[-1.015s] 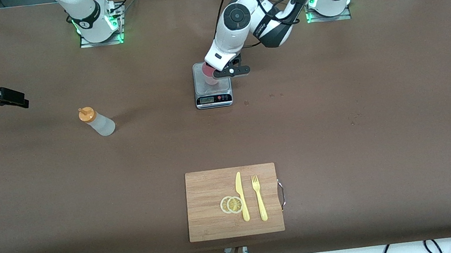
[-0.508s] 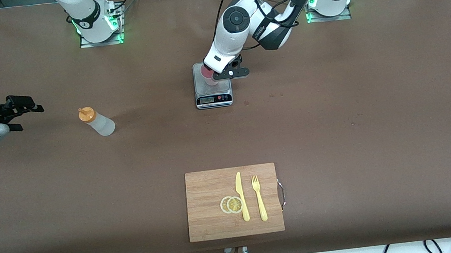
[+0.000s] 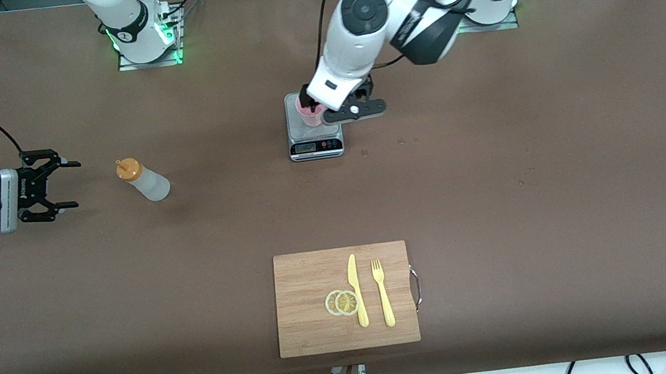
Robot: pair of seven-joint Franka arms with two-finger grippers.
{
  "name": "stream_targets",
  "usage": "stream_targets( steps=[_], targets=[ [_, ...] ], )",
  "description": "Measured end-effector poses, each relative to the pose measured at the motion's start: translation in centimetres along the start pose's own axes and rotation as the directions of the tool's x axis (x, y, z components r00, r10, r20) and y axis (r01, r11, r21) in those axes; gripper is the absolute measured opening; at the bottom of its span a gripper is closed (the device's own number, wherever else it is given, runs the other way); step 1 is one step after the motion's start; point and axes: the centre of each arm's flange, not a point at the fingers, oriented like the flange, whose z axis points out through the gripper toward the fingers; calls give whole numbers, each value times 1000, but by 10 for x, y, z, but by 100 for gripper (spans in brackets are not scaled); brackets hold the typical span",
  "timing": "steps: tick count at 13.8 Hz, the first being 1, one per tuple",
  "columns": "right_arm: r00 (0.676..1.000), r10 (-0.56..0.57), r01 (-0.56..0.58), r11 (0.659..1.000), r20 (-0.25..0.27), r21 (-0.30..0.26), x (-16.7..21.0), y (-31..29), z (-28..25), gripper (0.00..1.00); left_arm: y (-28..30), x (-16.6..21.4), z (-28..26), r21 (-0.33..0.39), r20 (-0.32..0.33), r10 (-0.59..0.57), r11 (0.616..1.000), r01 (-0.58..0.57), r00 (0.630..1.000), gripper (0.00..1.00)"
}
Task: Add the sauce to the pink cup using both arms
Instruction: 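Set the cup on the scale while the right gripper reaches the bottle, then grasp the white sauce bottle with the right gripper and lift it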
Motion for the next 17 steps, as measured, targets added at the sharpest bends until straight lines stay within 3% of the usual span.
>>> stream_targets(
  steps=[3, 7, 10, 13, 17],
  targets=[
    [968, -202, 207, 978, -148, 20, -40, 11, 40, 100, -61, 54, -79, -15, -61, -42, 999, 42, 997, 100],
    [892, -353, 371, 928, -282, 13, -86, 30, 91, 100, -197, 121, -178, 53, -73, 87, 995, -83, 994, 100],
    [827, -409, 439, 898, -385, -12, -100, 35, 118, 100, -280, 128, -231, 86, -55, 142, 987, -137, 988, 100],
    [777, -468, 504, 863, -422, -30, -107, 37, 134, 100, -334, 120, -262, 111, -23, 199, 974, -195, 980, 100],
    [756, -481, 530, 848, -443, -16, -101, 38, 151, 100, -347, 109, -271, 148, 7, 218, 965, -217, 976, 100]
  ],
)
